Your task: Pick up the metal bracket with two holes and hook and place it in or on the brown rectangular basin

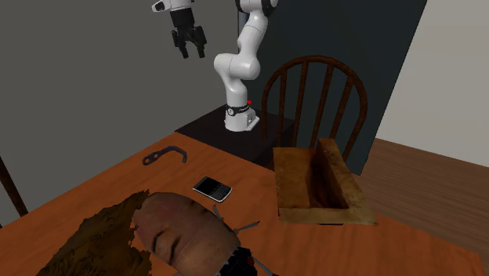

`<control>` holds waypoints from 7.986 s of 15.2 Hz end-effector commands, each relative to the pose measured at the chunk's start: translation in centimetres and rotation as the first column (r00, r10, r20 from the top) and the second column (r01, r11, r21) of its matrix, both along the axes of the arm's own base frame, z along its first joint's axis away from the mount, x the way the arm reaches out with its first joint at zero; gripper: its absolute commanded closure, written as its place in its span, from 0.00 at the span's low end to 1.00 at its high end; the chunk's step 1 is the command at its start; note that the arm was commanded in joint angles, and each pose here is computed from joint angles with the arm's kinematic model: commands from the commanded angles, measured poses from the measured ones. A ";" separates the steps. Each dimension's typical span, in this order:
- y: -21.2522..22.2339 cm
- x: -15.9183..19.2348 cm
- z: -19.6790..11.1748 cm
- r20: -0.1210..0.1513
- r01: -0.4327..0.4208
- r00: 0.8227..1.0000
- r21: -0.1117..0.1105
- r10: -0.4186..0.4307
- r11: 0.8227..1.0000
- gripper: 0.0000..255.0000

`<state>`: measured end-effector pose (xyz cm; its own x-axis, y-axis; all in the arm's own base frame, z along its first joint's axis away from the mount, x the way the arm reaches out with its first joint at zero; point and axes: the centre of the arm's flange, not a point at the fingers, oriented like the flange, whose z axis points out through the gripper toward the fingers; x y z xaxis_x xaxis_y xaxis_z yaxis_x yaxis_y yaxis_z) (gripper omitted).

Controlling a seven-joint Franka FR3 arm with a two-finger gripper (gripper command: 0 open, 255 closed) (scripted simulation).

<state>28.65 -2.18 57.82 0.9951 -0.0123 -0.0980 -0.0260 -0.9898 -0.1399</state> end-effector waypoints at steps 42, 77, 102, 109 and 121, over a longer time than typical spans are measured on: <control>10.5 26.1 -26.1 0.127 0.041 0.992 -0.124 -0.025 0.991 0.00; 10.5 26.1 -14.4 0.127 0.041 0.992 -0.124 -0.025 0.991 1.00; 28.0 20.2 -8.9 0.127 0.041 0.992 -0.124 -0.025 0.991 1.00; 36.7 17.3 -8.9 0.127 0.041 0.992 -0.124 -0.025 0.991 1.00; 51.7 12.2 -8.8 0.127 0.041 0.992 -0.124 -0.025 0.991 1.00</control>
<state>41.26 48.36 48.79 0.9984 -0.0475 0.0310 -0.0469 -0.9987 -0.0178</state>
